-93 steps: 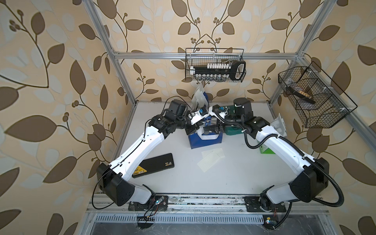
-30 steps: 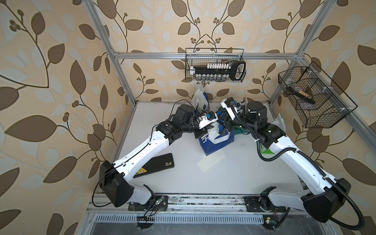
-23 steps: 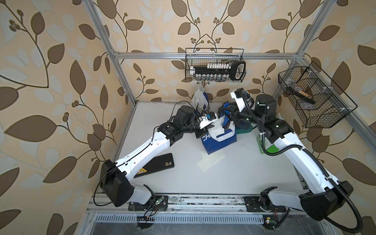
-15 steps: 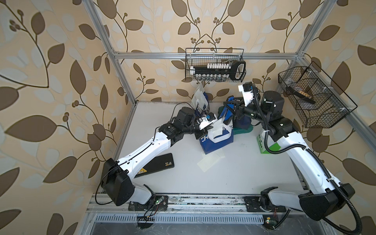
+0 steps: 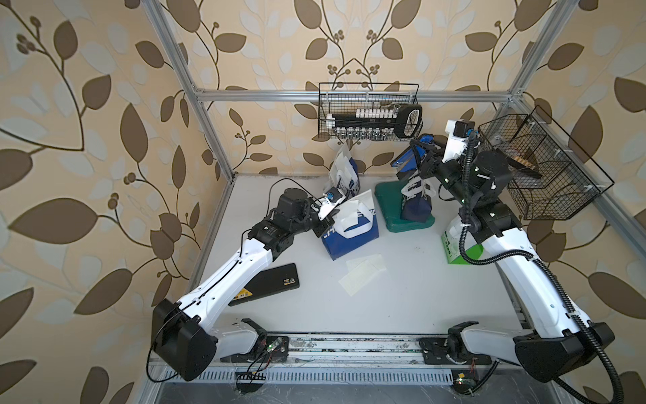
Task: Staple the receipts to the bags
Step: Place the takeout bag at the center of the board.
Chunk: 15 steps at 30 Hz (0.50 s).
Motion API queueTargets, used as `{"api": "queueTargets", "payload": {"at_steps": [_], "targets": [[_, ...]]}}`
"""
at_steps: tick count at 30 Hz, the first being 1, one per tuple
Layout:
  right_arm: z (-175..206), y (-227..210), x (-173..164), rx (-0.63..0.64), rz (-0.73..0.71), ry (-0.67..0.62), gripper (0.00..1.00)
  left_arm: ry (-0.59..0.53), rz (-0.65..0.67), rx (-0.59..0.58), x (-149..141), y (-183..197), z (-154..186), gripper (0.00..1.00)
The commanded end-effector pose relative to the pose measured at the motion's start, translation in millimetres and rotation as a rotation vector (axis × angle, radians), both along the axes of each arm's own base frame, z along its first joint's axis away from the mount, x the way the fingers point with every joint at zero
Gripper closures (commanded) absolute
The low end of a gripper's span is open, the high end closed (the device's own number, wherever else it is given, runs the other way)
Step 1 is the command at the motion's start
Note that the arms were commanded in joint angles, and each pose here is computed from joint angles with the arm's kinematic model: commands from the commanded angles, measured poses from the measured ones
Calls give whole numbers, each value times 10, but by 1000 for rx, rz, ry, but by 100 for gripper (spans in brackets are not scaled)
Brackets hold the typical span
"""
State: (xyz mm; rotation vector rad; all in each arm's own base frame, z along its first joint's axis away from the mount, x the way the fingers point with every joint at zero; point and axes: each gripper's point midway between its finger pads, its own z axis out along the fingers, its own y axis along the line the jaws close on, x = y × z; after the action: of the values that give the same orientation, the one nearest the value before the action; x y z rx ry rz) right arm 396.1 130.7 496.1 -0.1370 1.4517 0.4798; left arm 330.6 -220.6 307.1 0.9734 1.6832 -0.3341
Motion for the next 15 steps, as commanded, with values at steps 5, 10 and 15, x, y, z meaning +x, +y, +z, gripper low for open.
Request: {"api": "queueTargets", "payload": {"at_steps": [5, 10, 15], "targets": [[-292, -132, 184, -10, -103, 68, 97, -188, 316, -96, 479, 636, 618, 100], [-667, -87, 221, -23, -90, 169, 97, -200, 487, -48, 887, 921, 611, 100], [-1204, -40, 270, -42, -105, 316, 98, -211, 495, -13, 1018, 990, 586, 100]]}}
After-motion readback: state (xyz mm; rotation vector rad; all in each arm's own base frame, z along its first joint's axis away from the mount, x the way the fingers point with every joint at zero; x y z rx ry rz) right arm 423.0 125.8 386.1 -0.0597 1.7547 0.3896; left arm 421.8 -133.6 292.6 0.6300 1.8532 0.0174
